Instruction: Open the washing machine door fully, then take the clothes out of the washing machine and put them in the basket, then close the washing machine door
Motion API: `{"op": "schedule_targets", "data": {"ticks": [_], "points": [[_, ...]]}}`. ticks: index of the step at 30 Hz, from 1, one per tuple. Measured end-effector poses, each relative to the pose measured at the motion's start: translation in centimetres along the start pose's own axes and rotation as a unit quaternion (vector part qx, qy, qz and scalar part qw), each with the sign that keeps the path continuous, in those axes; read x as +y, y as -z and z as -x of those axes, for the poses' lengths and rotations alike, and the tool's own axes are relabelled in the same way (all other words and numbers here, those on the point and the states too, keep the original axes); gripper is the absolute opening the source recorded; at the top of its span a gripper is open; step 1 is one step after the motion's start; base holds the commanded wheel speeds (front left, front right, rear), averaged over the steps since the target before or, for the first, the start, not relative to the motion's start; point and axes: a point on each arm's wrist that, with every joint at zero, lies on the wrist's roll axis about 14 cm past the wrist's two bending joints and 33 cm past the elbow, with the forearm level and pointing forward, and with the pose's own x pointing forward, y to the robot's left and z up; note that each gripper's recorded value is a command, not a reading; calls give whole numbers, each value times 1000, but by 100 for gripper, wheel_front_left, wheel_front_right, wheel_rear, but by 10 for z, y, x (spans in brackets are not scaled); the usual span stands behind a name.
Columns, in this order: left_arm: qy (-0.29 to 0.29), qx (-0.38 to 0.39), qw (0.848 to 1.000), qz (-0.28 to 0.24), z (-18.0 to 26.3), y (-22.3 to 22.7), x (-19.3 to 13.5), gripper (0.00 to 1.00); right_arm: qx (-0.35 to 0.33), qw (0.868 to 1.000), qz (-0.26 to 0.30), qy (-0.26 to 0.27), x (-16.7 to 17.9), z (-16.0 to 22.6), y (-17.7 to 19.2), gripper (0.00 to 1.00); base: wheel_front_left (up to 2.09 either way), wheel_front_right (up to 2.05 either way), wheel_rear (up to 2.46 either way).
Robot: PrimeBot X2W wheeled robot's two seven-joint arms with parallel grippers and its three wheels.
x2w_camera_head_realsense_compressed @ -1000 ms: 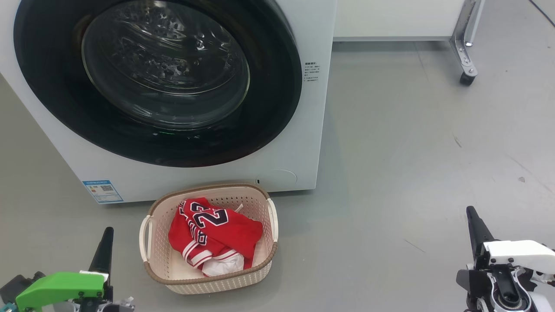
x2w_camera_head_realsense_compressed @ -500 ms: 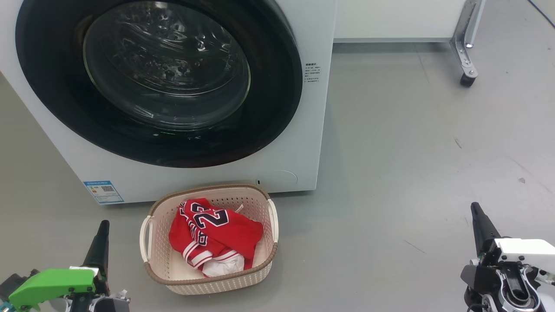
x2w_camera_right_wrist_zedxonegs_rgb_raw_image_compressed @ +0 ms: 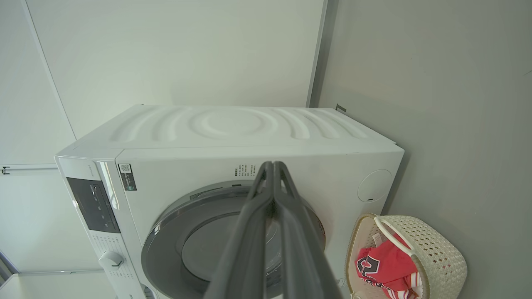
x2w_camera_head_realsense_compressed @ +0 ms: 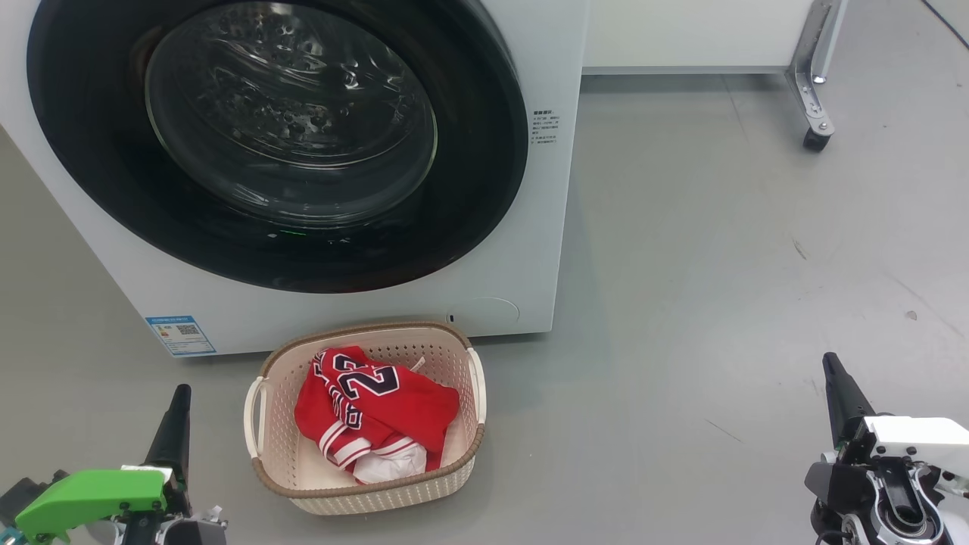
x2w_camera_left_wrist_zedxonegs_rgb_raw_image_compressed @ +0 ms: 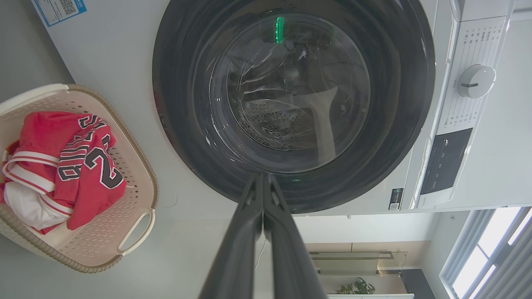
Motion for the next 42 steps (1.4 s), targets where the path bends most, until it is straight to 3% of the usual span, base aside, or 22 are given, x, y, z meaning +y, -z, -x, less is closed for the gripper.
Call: {"op": "schedule_targets", "data": {"ticks": [42], "points": [[2,0,1000,0,0,0,-1,0,0,1000,0,0,0,0,-1,0,0,0,0]]}}
